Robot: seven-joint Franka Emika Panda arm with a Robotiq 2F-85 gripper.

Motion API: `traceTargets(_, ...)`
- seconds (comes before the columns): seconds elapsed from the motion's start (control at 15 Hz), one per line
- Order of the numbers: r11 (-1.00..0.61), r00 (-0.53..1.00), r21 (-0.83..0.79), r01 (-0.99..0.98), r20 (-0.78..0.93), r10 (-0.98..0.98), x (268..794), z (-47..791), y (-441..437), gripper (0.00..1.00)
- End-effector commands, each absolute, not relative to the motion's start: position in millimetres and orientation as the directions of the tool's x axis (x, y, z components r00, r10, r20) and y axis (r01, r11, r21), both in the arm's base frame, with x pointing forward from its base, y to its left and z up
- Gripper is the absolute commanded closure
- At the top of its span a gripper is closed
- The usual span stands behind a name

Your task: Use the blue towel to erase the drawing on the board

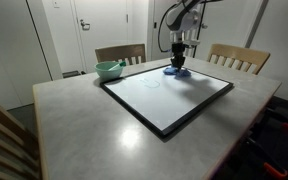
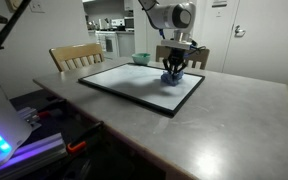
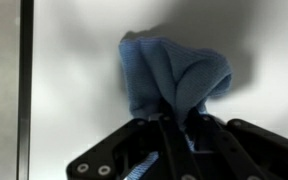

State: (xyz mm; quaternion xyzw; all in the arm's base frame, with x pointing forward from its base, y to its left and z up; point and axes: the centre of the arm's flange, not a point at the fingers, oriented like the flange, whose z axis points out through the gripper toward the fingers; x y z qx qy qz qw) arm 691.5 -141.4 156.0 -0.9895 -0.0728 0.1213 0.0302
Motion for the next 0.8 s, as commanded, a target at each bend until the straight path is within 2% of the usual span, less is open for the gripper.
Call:
traceTargets(0.0, -0.991, 0.961, -0.061, 0.119, -0.244, 0.130, 683, 123, -99, 0.96)
traceTargets(0.2, -0.996, 0.963, -0.017, 0.084, -0.257, 0.086, 685, 130, -85, 0.96)
traceTargets(0.53, -0.989, 0.951, 0.144, 0.018, -0.307, -0.027, 683, 152, -57, 0.96)
traceTargets(0.73, -0.985, 0.942, 0.170, 0.041, -0.334, -0.018, 682, 157, -30, 0.96)
